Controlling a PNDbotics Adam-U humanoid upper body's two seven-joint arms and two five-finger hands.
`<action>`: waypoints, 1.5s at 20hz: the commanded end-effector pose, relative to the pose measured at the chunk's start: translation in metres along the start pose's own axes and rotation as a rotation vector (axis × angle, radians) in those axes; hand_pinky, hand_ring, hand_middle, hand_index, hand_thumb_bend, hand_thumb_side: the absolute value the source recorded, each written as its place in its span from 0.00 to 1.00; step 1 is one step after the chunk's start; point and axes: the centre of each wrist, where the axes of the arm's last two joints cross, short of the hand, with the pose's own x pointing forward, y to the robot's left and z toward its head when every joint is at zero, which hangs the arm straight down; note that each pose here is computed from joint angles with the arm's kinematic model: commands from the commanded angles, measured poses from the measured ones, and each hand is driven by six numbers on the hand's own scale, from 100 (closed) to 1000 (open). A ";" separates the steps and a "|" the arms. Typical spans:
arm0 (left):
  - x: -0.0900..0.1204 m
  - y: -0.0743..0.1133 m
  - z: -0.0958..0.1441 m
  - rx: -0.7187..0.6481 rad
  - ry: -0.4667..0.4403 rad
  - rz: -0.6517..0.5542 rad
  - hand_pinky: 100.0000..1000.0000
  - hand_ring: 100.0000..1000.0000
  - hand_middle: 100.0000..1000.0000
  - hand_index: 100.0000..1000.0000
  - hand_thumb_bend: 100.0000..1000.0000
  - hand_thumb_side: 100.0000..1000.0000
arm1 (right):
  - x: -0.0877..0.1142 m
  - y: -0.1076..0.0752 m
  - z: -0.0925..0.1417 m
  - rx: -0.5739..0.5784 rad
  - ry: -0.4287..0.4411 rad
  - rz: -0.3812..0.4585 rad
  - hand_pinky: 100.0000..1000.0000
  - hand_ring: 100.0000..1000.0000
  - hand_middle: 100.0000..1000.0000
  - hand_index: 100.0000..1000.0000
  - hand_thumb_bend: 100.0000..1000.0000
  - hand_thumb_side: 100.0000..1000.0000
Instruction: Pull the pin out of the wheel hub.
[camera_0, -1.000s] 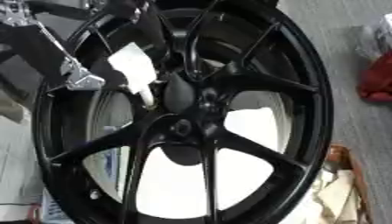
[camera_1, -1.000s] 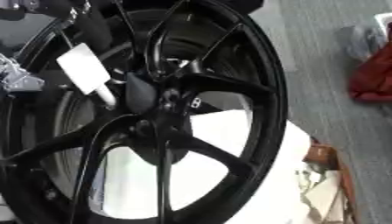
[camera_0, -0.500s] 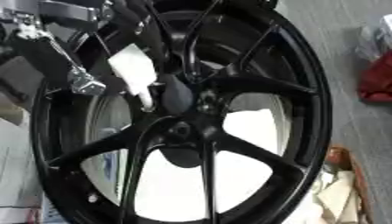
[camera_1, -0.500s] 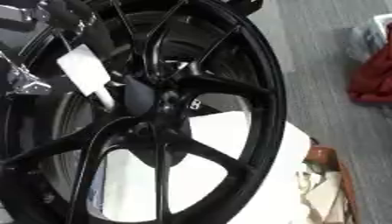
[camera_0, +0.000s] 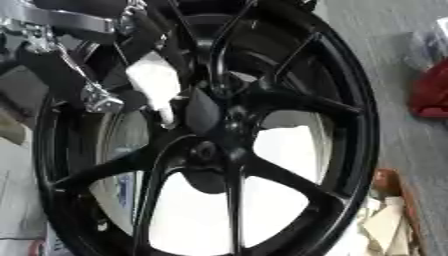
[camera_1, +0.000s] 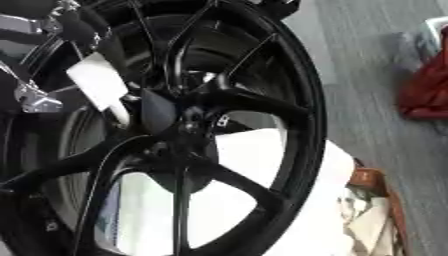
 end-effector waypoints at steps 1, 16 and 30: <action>0.001 0.004 0.006 -0.103 -0.020 -0.097 0.82 0.72 0.51 0.72 0.16 0.00 | 0.003 0.000 -0.003 -0.009 -0.017 -0.016 0.41 0.81 0.80 0.76 0.00 0.56; 0.000 0.006 0.011 -0.097 0.019 -0.110 0.79 0.68 0.48 0.69 0.17 0.00 | 0.003 -0.001 -0.001 -0.005 -0.008 -0.016 0.41 0.81 0.80 0.76 0.00 0.56; 0.002 0.008 0.015 -0.081 0.040 -0.065 0.68 0.44 0.19 0.35 0.00 0.07 | 0.002 -0.003 -0.002 -0.003 -0.015 -0.007 0.42 0.81 0.80 0.76 0.00 0.56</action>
